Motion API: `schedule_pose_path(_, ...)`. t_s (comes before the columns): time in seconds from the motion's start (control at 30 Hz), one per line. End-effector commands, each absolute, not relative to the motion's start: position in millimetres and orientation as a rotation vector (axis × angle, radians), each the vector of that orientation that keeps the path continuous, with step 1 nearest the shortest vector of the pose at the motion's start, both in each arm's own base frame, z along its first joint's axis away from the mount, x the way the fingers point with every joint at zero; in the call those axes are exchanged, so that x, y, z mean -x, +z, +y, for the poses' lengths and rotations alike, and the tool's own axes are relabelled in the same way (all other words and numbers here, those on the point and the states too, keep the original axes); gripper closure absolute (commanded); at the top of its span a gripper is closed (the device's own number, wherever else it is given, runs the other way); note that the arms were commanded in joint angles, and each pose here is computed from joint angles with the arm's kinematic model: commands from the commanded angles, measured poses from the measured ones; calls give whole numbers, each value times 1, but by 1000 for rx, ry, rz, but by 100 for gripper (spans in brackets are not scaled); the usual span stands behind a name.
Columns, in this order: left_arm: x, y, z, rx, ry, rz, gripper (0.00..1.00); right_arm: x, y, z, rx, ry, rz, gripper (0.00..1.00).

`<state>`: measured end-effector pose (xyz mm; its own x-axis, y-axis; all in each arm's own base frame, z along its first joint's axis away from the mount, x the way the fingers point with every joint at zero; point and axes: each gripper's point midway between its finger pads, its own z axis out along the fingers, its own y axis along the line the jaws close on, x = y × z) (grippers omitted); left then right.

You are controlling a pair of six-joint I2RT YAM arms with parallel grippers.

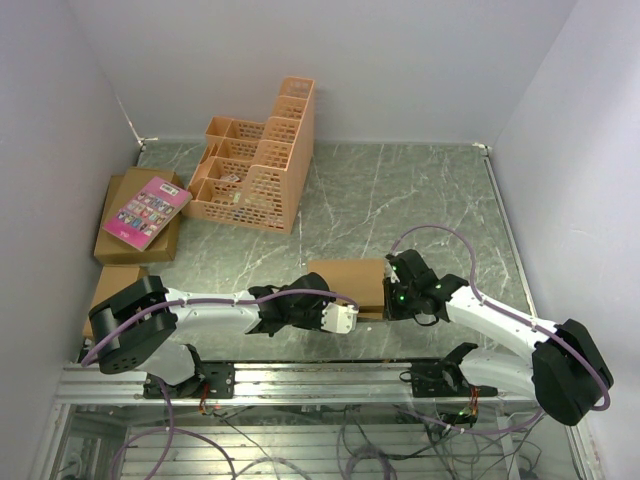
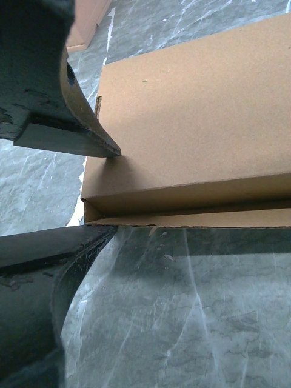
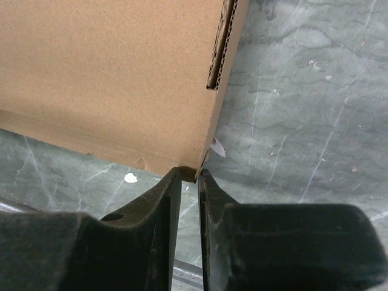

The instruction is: Fold the paper box

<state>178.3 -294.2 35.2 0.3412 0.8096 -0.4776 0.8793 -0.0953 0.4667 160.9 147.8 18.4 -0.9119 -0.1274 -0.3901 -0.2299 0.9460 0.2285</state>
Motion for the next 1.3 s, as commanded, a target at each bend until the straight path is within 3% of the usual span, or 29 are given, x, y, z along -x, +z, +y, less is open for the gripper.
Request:
schedule_pose_path(0.0,-167,32,-302,-1934,-224,1488,44,-161,22,157,271,464,2703,82)
schedule_pose_path(0.43,-167,33,-302,-1934,-230,1489,44,-167,28,159,273,472,2686,78)
schedule_pose_path(1.03,-167,33,-302,-1934,-232,1492,44,-165,23,159,282,483,2689,89)
schedule_pose_path(1.27,-166,32,-302,-1938,-236,1492,44,-164,19,161,295,480,2705,89)
